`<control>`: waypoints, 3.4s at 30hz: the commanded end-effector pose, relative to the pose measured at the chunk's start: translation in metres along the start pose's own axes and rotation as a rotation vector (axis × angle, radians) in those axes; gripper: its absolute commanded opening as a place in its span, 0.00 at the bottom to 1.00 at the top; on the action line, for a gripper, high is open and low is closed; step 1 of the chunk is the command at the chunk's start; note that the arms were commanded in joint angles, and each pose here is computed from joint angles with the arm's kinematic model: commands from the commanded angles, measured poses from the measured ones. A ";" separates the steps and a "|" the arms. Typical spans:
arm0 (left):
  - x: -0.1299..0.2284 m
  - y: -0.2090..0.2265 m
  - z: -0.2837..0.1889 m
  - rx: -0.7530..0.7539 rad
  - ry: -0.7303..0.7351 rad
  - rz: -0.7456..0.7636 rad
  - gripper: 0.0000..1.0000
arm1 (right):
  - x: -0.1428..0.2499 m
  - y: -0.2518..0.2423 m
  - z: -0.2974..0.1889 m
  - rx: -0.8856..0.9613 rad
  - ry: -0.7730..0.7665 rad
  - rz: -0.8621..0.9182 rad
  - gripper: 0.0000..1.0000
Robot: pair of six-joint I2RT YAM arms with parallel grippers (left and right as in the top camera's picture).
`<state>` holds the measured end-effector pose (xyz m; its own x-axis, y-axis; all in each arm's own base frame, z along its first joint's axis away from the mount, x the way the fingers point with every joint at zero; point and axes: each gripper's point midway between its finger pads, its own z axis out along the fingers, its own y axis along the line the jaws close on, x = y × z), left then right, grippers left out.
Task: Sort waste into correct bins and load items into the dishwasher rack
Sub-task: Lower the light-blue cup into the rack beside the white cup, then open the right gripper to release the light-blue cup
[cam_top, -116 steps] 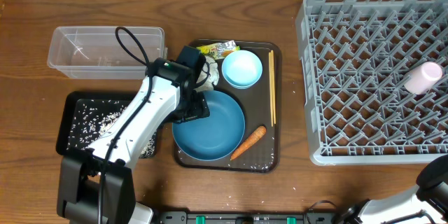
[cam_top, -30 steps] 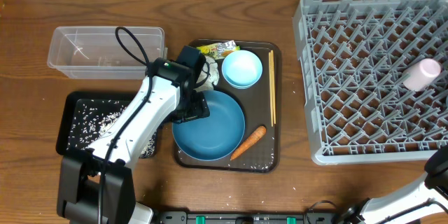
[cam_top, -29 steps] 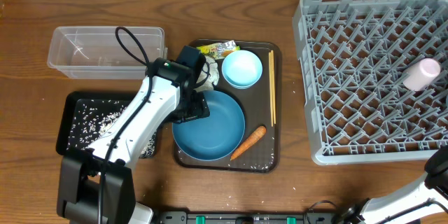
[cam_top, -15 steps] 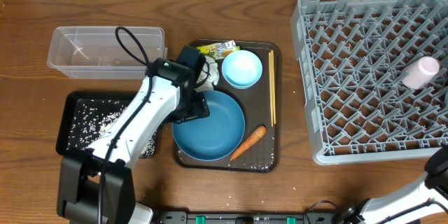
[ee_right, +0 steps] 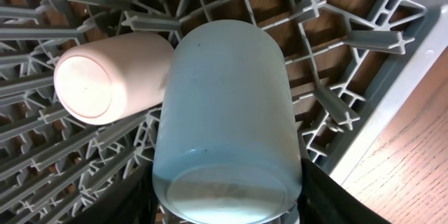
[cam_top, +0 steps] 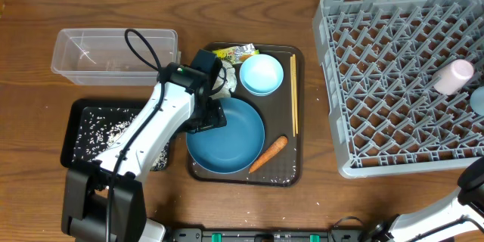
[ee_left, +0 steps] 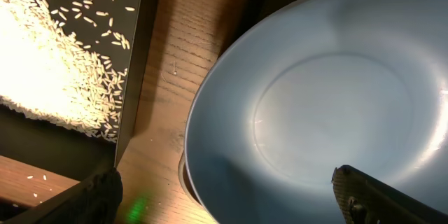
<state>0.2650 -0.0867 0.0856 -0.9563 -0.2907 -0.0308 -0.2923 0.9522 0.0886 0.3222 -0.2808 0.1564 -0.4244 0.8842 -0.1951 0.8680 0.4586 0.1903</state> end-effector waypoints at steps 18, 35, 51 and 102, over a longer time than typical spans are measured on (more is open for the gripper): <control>-0.001 0.004 -0.002 -0.013 -0.015 0.009 0.98 | -0.009 -0.013 -0.018 0.095 -0.088 -0.007 0.79; -0.001 0.004 -0.002 -0.013 -0.015 0.008 0.98 | -0.012 -0.079 -0.024 0.227 -0.072 0.152 0.10; -0.001 0.004 -0.002 -0.013 -0.015 0.009 0.98 | -0.013 -0.045 0.017 0.065 -0.079 0.082 0.01; -0.001 0.004 -0.002 -0.013 -0.015 0.009 0.98 | 0.024 -0.099 0.044 0.326 -0.013 0.184 0.01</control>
<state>0.2650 -0.0867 0.0856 -0.9563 -0.2907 -0.0308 -0.2923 0.9522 0.0886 0.2538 -0.3038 0.0794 -0.2926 0.9425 -0.1616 0.9557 0.2937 -0.0171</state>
